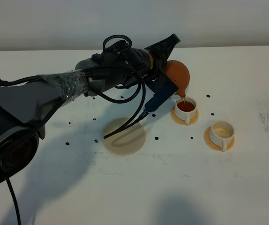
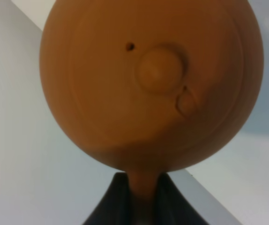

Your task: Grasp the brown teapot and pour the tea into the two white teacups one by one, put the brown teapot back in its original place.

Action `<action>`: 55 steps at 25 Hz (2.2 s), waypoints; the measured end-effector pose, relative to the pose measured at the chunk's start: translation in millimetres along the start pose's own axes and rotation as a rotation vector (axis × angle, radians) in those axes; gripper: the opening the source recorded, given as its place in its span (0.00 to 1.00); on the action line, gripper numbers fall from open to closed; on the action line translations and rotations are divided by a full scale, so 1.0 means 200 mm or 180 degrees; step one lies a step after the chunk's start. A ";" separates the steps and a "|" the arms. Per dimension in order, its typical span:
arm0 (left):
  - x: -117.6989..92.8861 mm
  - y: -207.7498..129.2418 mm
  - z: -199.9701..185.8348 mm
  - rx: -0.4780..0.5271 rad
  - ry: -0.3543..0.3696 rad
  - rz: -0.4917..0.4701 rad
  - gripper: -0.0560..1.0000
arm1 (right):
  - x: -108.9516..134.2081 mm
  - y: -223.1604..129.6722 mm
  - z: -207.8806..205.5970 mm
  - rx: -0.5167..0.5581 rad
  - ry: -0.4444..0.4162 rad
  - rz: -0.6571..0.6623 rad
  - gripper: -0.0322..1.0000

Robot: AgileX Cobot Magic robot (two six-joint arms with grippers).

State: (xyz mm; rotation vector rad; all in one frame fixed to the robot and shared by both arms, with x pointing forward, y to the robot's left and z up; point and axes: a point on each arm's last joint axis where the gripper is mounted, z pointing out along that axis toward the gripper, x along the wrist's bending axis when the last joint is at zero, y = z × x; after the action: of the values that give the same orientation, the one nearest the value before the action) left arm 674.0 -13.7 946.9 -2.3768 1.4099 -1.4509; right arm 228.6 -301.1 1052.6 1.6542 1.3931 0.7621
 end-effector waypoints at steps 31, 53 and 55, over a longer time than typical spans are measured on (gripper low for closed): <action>-0.04 0.01 0.00 -0.0017 -0.0266 -0.0687 0.14 | 0.00 0.00 0.00 0.0000 0.0000 0.0000 0.53; 0.04 -0.20 -0.31 0.0155 -0.0826 -0.3230 0.14 | 0.00 0.00 0.00 0.0000 0.0000 0.0000 0.53; 0.05 -0.21 -0.33 0.0155 -0.0825 -0.3462 0.14 | 0.00 0.00 0.00 0.0000 0.0000 0.0000 0.53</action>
State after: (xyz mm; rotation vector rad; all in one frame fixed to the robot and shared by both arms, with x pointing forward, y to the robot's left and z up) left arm 657.0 32.2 1009.7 -3.2762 -0.0772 -1.1070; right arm 228.6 -301.1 1052.6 1.6542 1.3931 0.7621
